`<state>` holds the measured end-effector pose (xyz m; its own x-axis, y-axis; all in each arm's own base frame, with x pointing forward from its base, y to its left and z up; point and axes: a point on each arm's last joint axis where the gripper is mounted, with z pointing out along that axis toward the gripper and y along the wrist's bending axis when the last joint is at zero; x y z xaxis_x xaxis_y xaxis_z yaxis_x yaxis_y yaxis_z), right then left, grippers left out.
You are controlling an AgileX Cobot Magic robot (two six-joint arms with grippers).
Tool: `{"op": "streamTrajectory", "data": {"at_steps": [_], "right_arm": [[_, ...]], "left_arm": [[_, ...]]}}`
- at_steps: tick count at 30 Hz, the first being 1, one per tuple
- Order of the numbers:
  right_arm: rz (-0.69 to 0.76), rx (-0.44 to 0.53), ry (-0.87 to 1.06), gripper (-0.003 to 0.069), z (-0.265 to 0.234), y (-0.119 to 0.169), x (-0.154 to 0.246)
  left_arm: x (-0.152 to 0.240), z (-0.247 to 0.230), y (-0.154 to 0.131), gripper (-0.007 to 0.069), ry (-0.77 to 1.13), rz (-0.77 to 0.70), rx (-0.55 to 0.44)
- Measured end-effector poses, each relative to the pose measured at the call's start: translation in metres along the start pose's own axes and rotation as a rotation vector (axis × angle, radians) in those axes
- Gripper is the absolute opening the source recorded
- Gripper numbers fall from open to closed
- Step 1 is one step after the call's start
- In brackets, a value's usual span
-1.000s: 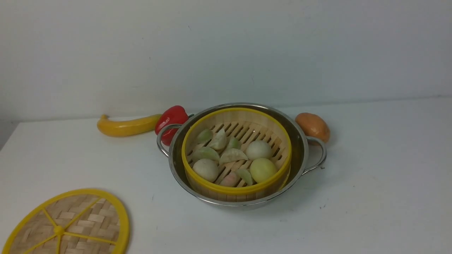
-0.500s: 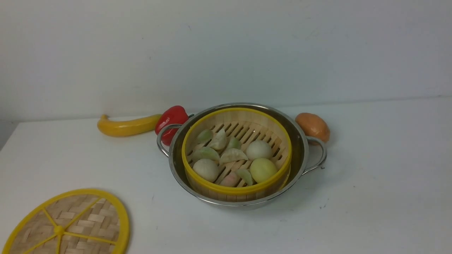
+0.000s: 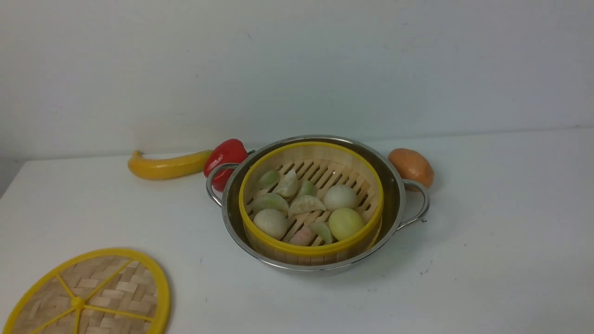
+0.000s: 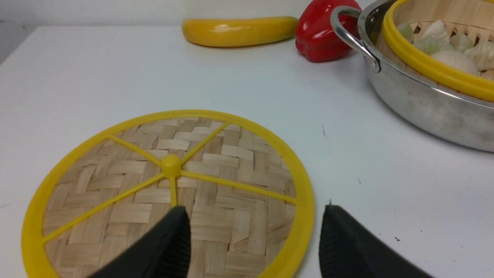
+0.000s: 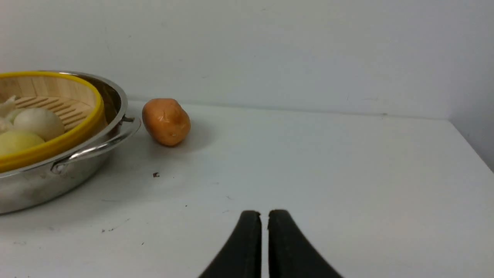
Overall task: Place the steamer in the pot on the white table, and put the lid on the steamer.
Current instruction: 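Grasp the bamboo steamer lid lying on the table by its centre knob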
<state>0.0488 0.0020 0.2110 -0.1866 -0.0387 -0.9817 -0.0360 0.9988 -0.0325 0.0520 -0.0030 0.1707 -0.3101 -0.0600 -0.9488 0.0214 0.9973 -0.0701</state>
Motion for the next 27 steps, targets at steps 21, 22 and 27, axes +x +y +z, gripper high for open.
{"op": "streamTrajectory", "data": {"at_steps": [21, 22, 27], "right_arm": [[-0.058, 0.016, 0.077, 0.0034, 0.011, -0.001, 0.032], [-0.058, 0.016, 0.070, 0.0034, 0.011, -0.001, 0.032], [-0.057, 0.017, 0.067, 0.0039, 0.011, -0.001, 0.032]], "left_arm": [[0.001, 0.000, 0.000, 0.0421, 0.001, 0.000, 0.000], [0.001, 0.000, 0.000, 0.0421, 0.001, 0.000, 0.000], [0.001, 0.000, 0.000, 0.0421, 0.001, 0.000, 0.000]]}}
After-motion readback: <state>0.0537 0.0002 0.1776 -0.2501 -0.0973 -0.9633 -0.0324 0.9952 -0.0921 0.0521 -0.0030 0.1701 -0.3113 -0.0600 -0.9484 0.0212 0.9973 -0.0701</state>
